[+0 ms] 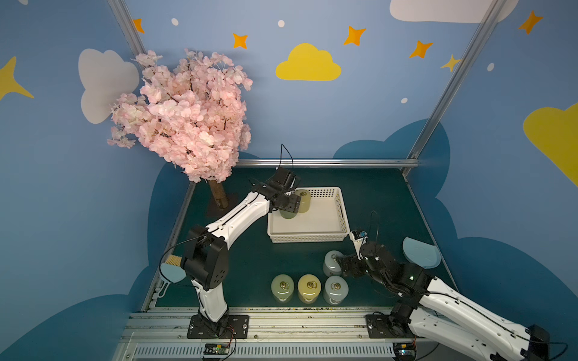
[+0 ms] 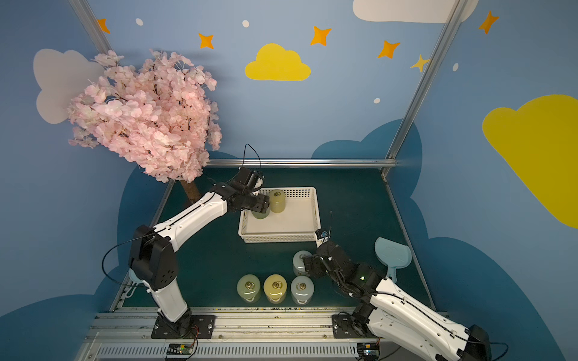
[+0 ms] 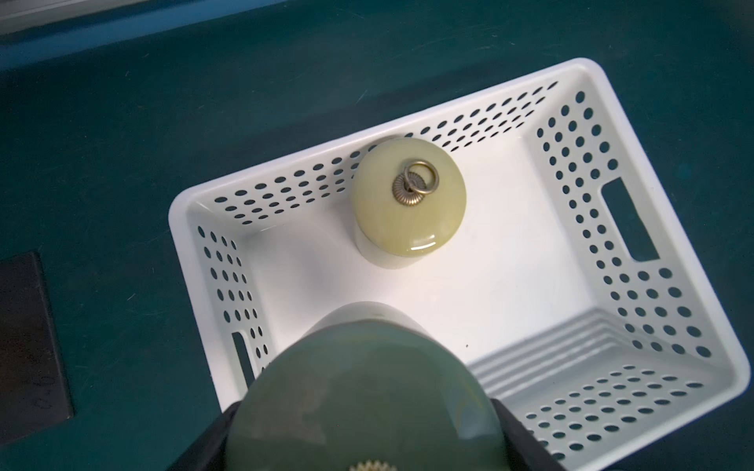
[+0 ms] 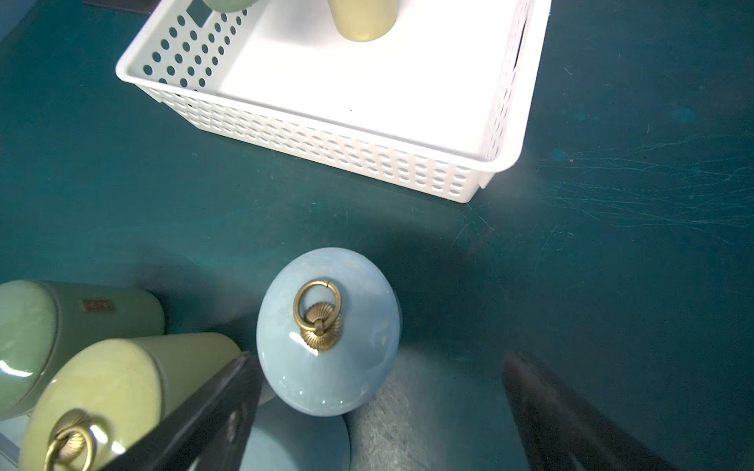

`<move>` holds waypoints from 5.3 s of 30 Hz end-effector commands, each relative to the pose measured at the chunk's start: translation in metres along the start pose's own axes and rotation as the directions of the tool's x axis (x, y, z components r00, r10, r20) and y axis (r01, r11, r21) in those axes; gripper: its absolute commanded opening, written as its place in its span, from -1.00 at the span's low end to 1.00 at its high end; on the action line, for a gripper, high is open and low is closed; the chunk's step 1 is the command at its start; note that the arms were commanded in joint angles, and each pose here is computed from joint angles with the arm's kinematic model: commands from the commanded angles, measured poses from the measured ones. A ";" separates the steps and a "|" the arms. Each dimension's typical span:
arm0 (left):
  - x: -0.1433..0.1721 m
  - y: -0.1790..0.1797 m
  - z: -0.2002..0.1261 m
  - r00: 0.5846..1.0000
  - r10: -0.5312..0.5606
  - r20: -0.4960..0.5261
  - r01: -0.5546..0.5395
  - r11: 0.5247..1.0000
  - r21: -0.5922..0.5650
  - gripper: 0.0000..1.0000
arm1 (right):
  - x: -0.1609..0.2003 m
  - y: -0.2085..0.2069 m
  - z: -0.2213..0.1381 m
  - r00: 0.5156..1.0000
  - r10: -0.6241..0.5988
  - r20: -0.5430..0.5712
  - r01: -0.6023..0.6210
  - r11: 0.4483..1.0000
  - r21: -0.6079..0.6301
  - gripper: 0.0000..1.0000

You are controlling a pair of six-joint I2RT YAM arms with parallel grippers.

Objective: Take the tea canister out of the basket
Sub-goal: Pick up the tea canister from the basket, then place the tea canister at the center of the board.

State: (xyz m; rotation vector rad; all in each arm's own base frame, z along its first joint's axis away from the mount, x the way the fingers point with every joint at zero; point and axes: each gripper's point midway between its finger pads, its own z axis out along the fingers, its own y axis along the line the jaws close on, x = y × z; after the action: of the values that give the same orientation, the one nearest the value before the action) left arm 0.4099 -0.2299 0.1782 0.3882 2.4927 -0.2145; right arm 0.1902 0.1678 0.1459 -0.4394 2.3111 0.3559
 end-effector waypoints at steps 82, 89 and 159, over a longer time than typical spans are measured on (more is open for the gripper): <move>0.155 -0.140 -0.007 0.956 0.292 -0.013 -0.285 0.941 0.182 0.04 | -0.004 -0.023 -0.023 0.994 0.070 0.086 -0.076 0.995 0.059 0.97; 0.163 -0.139 -0.002 0.955 0.296 -0.030 -0.286 0.942 0.176 0.05 | -0.004 -0.023 -0.023 0.993 0.074 0.087 -0.079 0.995 0.059 0.97; 0.011 -0.048 0.013 0.993 0.014 0.115 -0.013 1.000 -0.012 1.00 | -0.005 -0.015 -0.021 0.995 0.038 0.090 -0.040 0.999 0.016 0.97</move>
State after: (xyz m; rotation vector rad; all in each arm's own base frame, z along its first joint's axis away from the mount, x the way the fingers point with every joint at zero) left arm 0.3784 -0.2720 0.1601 0.3780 2.3985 -0.1852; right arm 0.1870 0.1461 0.1649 -0.3429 2.2427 0.3582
